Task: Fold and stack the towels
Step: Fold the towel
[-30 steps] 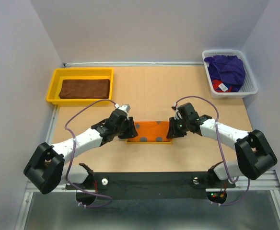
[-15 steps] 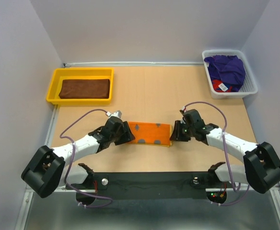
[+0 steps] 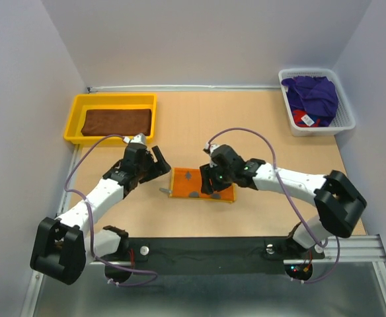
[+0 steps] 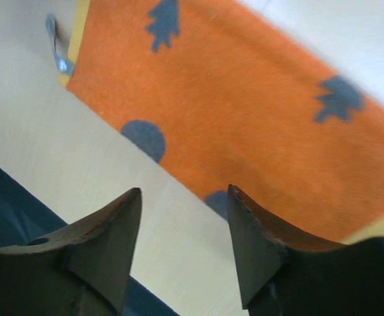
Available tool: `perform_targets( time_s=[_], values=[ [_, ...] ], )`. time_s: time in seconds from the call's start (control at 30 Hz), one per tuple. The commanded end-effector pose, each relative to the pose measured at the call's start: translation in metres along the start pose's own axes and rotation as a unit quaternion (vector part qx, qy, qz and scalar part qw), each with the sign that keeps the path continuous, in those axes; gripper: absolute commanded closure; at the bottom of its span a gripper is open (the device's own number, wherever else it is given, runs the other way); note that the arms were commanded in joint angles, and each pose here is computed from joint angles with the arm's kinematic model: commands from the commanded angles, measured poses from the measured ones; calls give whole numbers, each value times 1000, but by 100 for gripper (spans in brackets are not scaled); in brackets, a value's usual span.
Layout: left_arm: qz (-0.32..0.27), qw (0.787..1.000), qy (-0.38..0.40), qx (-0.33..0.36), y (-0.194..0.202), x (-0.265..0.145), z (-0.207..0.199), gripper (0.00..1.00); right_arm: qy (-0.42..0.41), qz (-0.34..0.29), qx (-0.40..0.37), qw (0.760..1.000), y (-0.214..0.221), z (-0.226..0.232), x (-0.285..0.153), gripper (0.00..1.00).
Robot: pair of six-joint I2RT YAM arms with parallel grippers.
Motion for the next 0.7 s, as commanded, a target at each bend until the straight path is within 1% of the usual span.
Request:
perform_targets(
  time_s=[0.0, 0.03, 0.1, 0.17, 0.2, 0.33, 0.47, 0.53, 0.67],
  values=[
    [26, 999, -7, 27, 9, 0, 13, 17, 27, -5, -17, 999, 2, 17, 16, 43],
    [32, 999, -6, 26, 15, 1, 15, 18, 35, 15, -21, 999, 13, 17, 27, 43],
    [33, 999, 0, 23, 19, 1, 16, 19, 54, 27, -11, 998, 22, 9, 36, 44],
    [37, 999, 3, 25, 20, 0, 16, 19, 71, 32, -8, 997, 28, 0, 40, 47],
    [35, 999, 5, 26, 19, -1, 16, 19, 94, 18, -19, 995, 27, -8, 40, 47],
    [22, 999, 19, 38, 12, -7, 11, 19, 127, 27, -51, 990, 38, -37, 33, 46],
    [18, 998, 19, 52, 4, -11, 9, 19, 165, 18, -36, 985, 30, -59, 21, 46],
    [12, 998, 18, 52, 2, -14, 9, 19, 186, 1, -38, 982, 22, -62, 13, 46],
    [9, 999, 33, 39, 4, -14, 6, 19, 141, -19, -50, 989, 5, -37, 1, 42]
  ],
)
Point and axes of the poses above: each gripper's point midway between its finger pads, its own x axis out along the fingers, its own z axis along the line the jaws close on, y = z × x, the point moved 6 cm from there along -x, back along the fingers, and after that the axes turned 15 degrees about x, right-handed, at the moved point
